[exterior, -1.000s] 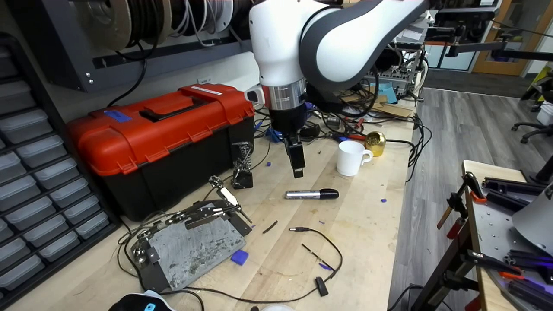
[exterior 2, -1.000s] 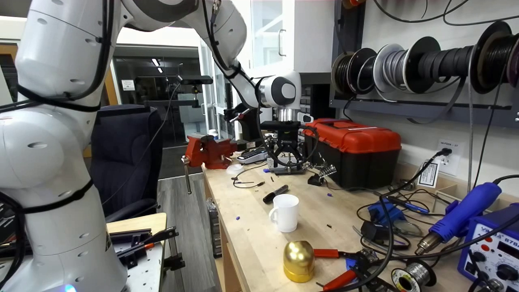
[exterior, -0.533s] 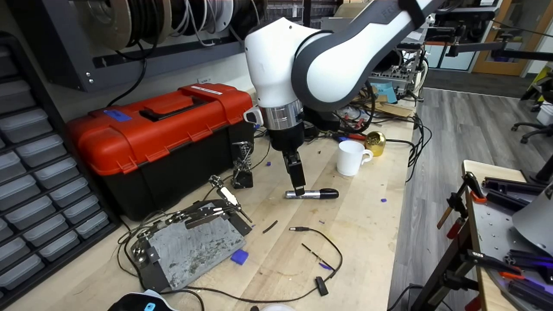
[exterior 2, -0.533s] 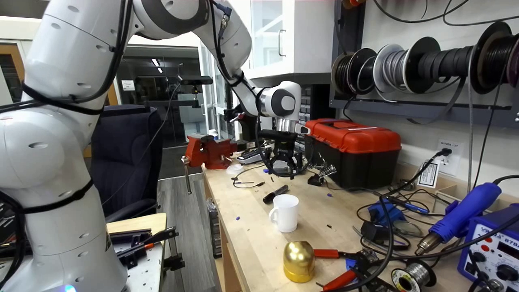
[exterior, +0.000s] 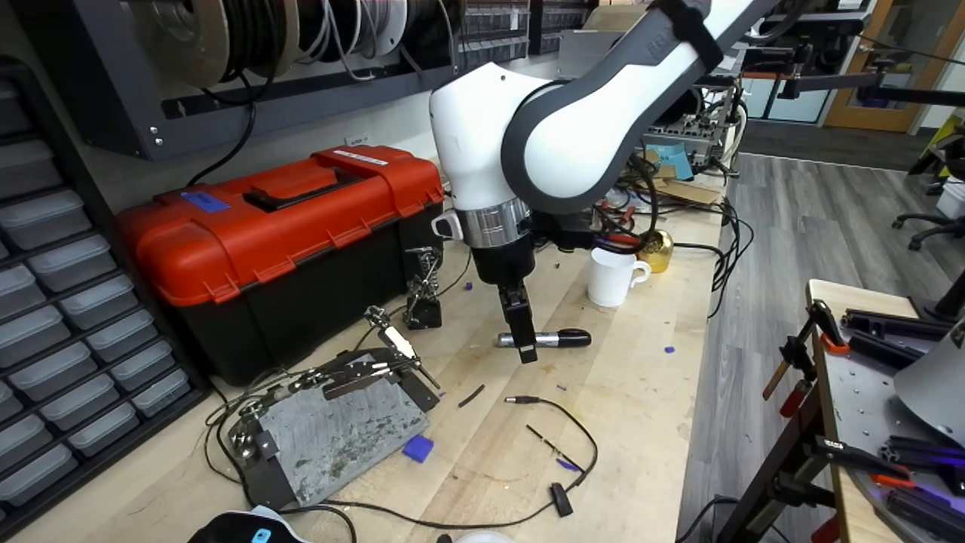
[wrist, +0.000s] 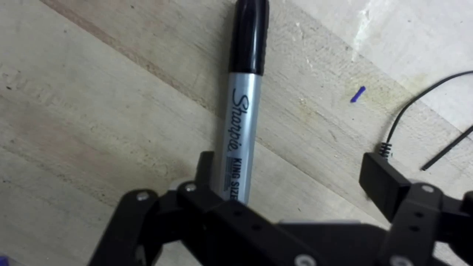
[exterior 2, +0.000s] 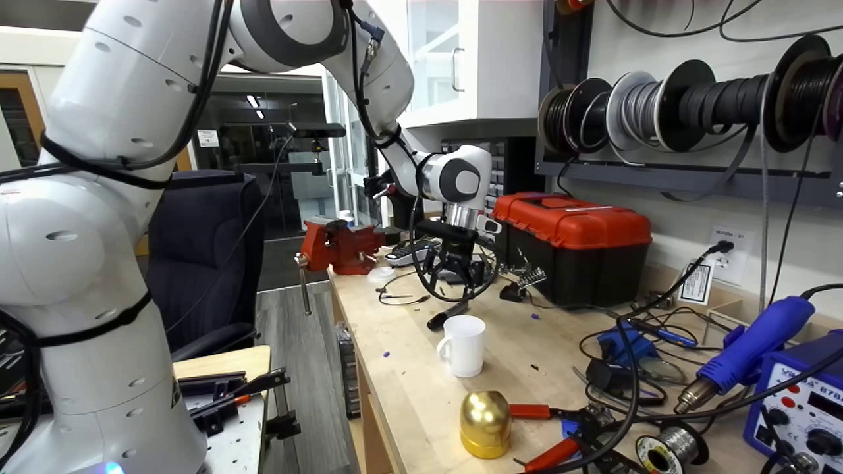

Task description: Pick the marker and put it in the cup

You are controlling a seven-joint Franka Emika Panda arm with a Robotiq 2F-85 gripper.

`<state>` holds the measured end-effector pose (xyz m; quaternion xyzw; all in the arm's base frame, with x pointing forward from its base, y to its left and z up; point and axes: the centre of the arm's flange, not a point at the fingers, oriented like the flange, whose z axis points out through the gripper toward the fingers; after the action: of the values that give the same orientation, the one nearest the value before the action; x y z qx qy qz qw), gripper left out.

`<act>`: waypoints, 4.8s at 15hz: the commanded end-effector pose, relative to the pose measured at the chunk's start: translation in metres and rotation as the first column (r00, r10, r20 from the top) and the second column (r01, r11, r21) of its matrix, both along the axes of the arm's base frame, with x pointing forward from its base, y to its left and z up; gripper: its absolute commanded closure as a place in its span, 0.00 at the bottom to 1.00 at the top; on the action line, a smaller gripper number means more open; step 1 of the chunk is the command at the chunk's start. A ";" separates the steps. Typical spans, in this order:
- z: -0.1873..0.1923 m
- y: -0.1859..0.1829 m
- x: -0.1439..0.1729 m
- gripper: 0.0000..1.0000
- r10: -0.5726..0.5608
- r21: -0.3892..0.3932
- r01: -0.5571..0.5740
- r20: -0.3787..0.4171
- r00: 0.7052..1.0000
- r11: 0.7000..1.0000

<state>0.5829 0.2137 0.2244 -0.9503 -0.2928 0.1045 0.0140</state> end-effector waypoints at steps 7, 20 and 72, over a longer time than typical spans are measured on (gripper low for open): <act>-0.006 -0.028 0.002 0.00 -0.103 -0.004 0.103 0.032 0.994 0.995; -0.017 -0.016 0.014 0.00 -0.070 0.004 0.070 -0.001 0.998 0.998; 0.138 -0.187 -0.111 0.96 -0.610 0.314 0.524 0.462 0.644 0.792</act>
<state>0.5030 0.0410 0.3496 -0.9836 -0.0008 -0.1771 0.0328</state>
